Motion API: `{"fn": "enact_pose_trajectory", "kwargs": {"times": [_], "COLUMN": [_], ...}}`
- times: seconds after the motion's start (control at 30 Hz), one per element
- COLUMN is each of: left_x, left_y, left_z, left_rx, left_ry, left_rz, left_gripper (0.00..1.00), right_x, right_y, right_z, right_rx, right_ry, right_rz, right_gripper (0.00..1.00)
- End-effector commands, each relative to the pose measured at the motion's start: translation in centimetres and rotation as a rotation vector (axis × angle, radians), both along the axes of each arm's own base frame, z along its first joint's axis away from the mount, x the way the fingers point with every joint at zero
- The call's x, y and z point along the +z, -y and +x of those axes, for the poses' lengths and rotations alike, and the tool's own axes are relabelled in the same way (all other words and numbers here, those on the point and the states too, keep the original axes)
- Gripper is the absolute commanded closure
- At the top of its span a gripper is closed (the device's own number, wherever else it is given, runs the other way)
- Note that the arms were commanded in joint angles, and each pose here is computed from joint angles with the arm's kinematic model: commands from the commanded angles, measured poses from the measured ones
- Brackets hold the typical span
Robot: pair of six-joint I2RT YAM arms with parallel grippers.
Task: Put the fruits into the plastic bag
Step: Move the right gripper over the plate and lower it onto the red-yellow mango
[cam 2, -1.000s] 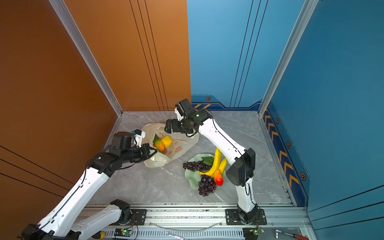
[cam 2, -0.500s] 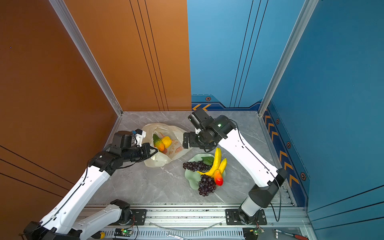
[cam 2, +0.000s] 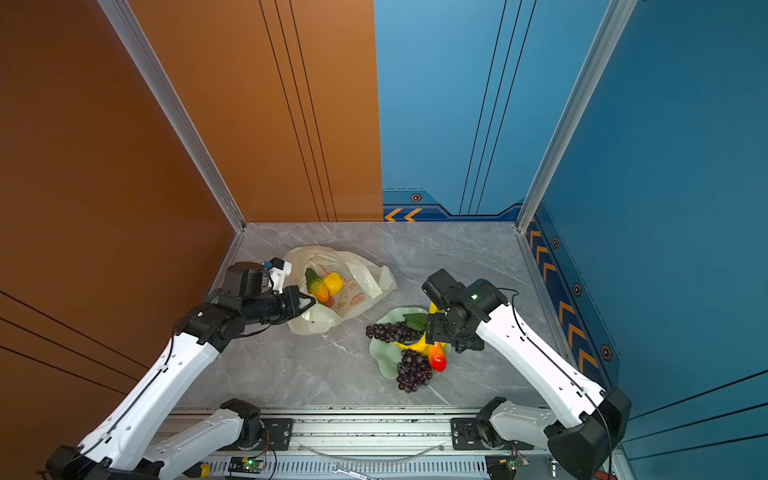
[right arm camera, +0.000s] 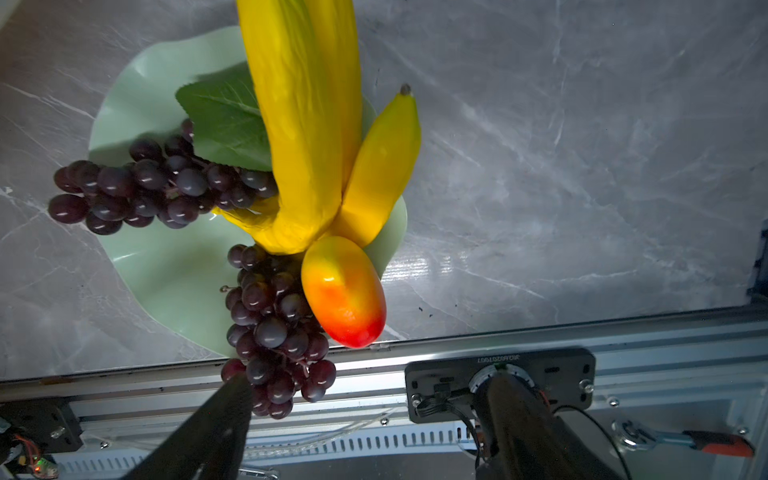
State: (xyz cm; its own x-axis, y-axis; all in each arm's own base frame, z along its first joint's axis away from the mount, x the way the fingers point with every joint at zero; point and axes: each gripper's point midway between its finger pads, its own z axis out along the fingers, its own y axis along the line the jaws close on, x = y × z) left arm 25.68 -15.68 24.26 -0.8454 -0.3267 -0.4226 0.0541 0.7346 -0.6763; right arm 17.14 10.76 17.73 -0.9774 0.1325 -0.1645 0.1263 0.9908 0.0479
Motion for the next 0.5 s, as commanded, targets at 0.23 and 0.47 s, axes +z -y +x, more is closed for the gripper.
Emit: {"fn": "enact_pose_trajectory", "kwargs": {"times": [0.23,0.47], "left_x": [0.7,0.7], "left_y": [0.3,0.3], "left_z": [-0.1,-0.1], "left_rx": [-0.022,-0.025], "left_ry": [0.021,0.018], "left_rz": [-0.022,-0.023], "left_gripper": [1.0,1.0], "right_x": [-4.3,-5.9], "right_y": [-1.9,-2.5], "right_z": [0.2,0.8], "right_rx": [0.001,0.029], "right_ry": [-0.003,-0.021], "right_rz": [0.115,0.109], "right_gripper": [0.26,0.29]}}
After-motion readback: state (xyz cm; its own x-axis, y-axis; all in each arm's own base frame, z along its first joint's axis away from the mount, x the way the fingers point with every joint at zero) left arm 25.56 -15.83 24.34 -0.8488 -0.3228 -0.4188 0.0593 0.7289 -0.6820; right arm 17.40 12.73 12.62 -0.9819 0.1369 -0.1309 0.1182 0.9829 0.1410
